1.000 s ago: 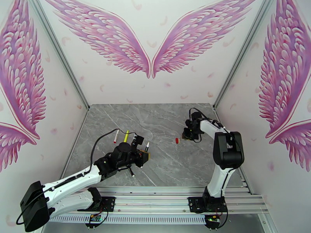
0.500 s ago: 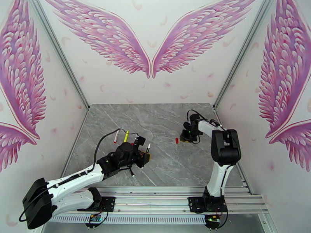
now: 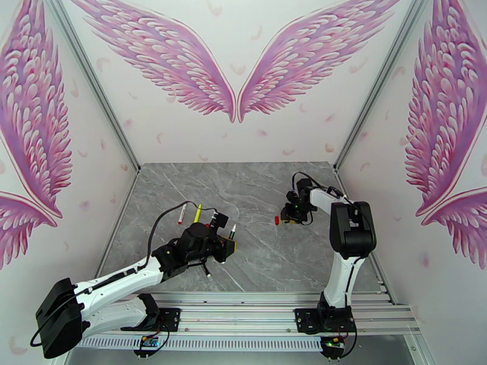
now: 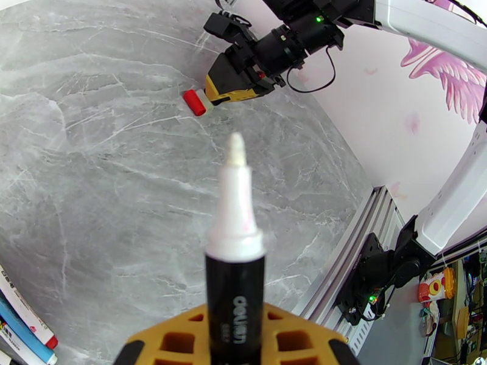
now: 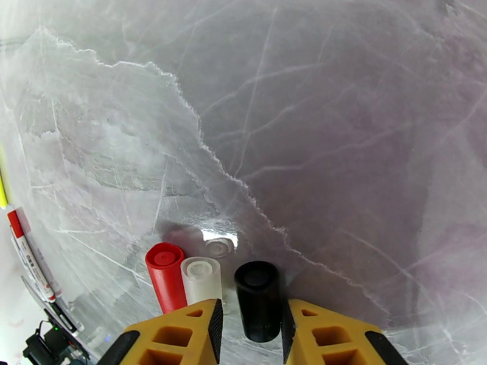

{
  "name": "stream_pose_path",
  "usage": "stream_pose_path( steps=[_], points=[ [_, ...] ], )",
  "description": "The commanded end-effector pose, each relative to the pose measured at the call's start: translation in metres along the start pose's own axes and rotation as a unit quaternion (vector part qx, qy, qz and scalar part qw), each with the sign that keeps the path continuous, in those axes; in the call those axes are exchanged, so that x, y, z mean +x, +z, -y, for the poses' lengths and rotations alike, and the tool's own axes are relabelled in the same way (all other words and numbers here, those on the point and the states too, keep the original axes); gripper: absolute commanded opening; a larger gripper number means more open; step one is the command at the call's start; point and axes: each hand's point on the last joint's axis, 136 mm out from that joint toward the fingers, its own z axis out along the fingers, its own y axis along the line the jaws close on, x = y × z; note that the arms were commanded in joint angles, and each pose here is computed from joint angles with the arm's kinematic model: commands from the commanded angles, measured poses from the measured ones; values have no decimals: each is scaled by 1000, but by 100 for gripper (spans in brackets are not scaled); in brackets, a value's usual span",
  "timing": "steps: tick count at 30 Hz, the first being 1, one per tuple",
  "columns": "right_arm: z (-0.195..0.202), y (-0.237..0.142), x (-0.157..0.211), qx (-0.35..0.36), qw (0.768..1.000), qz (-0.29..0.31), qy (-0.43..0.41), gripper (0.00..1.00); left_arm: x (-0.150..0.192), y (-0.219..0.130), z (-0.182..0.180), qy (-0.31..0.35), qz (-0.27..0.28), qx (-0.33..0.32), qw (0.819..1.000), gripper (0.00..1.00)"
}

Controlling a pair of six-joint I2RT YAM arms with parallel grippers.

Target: Open the pen caps

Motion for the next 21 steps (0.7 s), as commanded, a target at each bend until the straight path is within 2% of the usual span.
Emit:
stream_pose_path(
  steps=[1,8,16,21],
  points=[
    [-6,-9,-7,-9,1000,18,2,31,-9,0,6,1,9,13,1000,0],
    [-6,-9,-4,-7,1000,17,2,25,-10,-1,9,1,9,17,1000,0],
    [-10,-16,-3,-5,1000,26,1,24,-15,-2,7,-3,13,5,1000,0],
    [-10,-23,1,3,999,35,5,28,-17,-5,-7,-5,12,-39,999,0]
  ],
)
